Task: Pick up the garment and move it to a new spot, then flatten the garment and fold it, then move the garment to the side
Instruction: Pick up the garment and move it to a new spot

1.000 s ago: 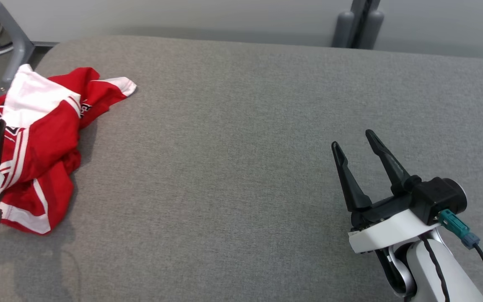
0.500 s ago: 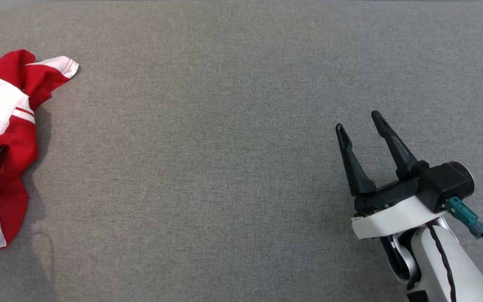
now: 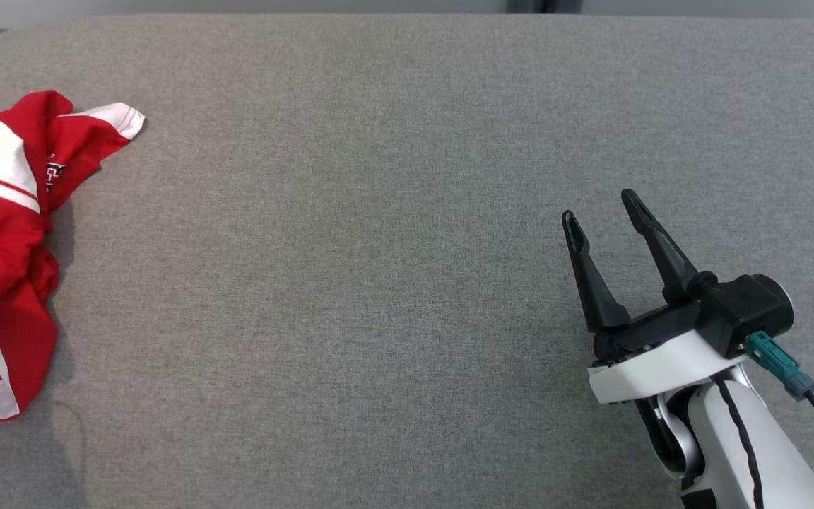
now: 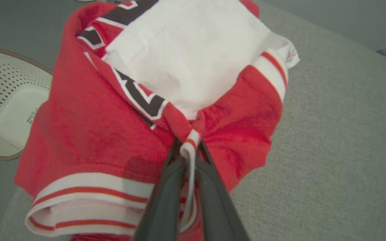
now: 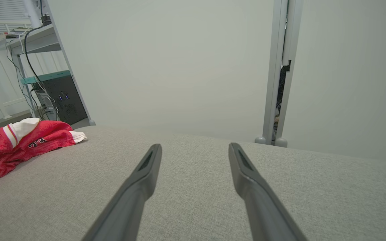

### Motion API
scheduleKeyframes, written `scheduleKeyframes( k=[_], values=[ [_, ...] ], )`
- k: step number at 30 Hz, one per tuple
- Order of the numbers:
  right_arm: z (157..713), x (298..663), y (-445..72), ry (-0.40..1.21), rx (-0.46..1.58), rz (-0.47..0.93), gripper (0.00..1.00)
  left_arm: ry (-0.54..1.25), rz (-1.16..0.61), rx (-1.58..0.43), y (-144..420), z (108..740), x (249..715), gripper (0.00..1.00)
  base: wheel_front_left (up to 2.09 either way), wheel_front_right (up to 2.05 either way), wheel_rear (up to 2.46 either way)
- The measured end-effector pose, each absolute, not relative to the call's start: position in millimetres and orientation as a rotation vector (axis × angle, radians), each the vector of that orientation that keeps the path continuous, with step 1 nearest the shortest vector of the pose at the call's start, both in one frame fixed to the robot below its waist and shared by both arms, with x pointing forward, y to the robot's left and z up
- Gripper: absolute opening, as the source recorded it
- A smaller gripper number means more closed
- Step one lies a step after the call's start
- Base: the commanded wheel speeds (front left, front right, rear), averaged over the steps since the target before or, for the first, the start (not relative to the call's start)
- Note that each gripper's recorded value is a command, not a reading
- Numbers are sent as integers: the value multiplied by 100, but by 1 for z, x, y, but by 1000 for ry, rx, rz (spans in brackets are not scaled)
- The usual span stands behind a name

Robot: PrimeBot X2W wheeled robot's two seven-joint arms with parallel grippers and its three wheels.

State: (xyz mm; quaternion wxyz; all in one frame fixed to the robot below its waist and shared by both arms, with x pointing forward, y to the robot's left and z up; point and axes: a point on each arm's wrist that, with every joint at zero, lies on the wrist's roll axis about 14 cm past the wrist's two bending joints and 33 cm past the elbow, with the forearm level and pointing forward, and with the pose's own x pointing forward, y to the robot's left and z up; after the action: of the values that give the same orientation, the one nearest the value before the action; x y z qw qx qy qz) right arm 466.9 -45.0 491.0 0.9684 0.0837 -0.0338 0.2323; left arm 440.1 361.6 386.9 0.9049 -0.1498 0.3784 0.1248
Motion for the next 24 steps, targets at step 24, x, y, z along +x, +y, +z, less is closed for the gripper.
scheduleKeyframes(
  k=[24],
  values=[
    [562,397,-74,-212,195,380,100,291,-162,129,264,614,487,0,0,0,0]
  ],
)
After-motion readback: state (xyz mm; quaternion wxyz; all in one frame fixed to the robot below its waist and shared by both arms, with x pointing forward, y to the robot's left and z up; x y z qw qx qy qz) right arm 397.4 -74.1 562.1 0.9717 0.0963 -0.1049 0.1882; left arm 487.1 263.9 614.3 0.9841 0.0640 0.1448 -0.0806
